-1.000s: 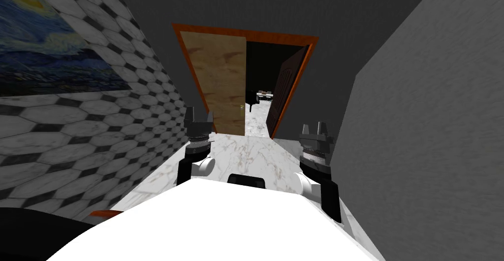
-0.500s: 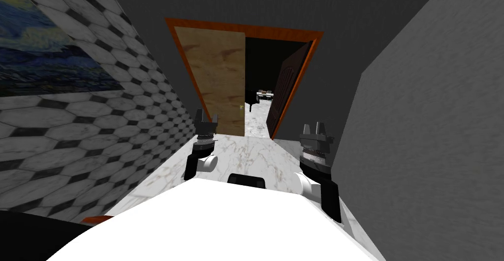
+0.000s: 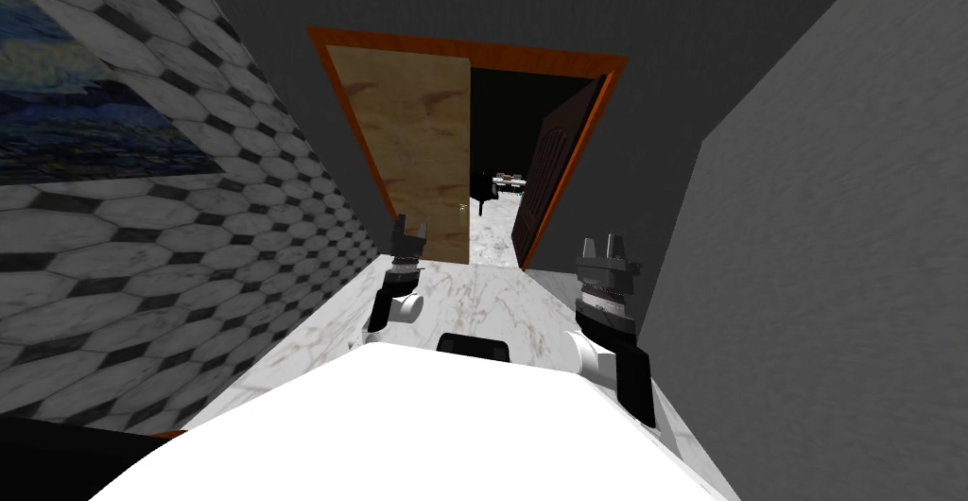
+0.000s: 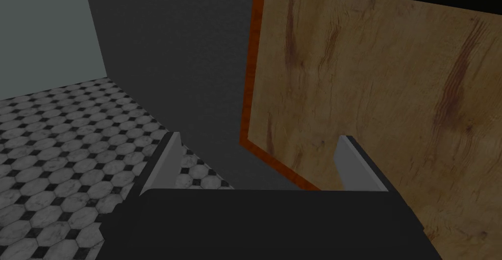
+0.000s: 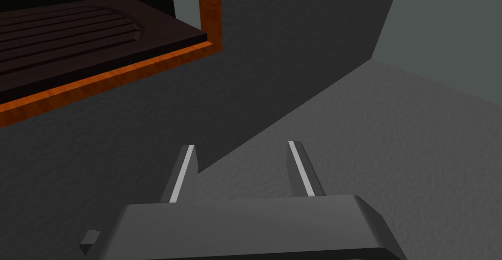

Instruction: Push the door open

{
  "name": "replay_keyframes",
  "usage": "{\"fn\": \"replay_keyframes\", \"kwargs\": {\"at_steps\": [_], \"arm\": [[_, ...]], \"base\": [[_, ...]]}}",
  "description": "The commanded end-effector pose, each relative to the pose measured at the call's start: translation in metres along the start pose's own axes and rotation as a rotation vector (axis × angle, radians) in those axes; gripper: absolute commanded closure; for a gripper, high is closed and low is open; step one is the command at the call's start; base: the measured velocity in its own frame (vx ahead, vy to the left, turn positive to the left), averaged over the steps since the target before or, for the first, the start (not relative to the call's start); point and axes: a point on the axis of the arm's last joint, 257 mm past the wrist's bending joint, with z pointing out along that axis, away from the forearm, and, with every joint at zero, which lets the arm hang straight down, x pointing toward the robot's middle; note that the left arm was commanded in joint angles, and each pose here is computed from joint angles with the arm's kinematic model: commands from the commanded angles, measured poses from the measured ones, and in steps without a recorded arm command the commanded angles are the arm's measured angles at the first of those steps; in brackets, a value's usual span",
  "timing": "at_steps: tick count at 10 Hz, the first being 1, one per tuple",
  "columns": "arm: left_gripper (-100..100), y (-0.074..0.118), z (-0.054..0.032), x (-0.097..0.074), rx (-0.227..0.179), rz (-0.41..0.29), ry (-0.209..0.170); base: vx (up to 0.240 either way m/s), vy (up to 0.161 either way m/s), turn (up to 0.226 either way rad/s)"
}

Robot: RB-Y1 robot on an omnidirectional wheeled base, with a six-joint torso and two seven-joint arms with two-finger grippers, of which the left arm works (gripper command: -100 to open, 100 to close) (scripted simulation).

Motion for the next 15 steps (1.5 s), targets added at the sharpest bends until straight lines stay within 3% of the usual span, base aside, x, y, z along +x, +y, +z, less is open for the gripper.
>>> {"fn": "replay_keyframes", "kwargs": {"at_steps": [1,10,11,15], "arm": [[-100,0.018,-0.0009,-0.001,-0.029,0.000,0.005],[-100,0.101,-0.0001,-0.002,-0.167,0.002,0.021],[-100,0.107,-0.0037,-0.003,-0.182,0.004,0.020],[-100,0.142,-0.0039,-0.005,-0.244,0.008,0.024]], "base": [[0.095,0.018,-0.001],[0.073,0.006,-0.003],[0.059,-0.002,-0.003],[0.058,0.008,-0.003]]}}
